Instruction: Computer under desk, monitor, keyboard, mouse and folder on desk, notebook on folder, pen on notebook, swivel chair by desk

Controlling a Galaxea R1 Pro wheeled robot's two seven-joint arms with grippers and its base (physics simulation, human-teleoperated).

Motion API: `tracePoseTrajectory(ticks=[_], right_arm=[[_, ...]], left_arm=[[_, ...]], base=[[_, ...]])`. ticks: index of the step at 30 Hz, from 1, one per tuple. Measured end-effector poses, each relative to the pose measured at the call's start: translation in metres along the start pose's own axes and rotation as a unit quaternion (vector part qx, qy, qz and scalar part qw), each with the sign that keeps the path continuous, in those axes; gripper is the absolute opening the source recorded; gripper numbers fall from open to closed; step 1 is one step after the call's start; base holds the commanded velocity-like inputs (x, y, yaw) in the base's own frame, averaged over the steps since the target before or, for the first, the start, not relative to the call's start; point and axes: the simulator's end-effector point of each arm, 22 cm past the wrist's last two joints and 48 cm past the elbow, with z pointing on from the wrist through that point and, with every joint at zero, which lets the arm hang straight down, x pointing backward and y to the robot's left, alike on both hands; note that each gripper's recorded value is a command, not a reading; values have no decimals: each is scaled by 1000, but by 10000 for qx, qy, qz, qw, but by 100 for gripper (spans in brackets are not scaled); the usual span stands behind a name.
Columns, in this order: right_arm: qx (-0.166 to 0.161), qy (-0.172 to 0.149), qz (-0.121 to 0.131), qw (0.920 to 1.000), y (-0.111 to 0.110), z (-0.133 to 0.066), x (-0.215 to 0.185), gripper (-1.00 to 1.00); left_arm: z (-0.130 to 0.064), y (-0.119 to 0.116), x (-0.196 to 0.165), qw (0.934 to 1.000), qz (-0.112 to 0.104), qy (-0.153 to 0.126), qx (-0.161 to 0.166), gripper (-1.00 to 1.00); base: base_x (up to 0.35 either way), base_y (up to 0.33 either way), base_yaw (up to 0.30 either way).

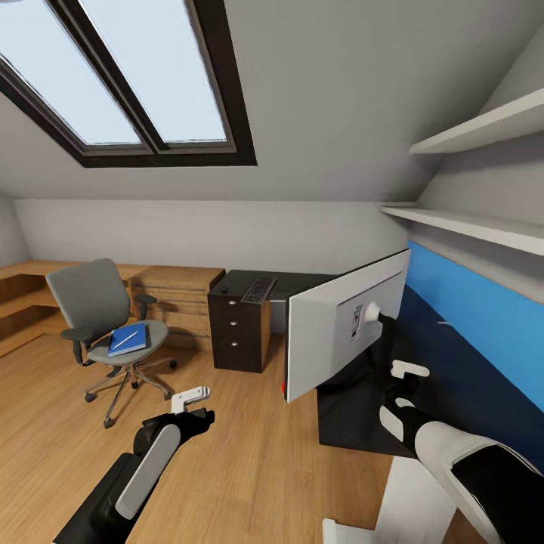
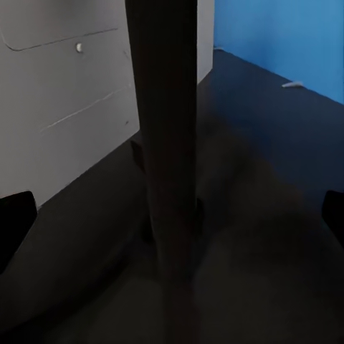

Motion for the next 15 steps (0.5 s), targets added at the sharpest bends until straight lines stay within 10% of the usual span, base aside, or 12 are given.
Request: tracePoseTrajectory(ticks=[15], right_arm=[[47, 5, -24, 10000, -7, 4, 15, 100]], left_arm=[[11, 2, 11, 10000, -12, 20, 5, 100]], base=[[0, 0, 0]])
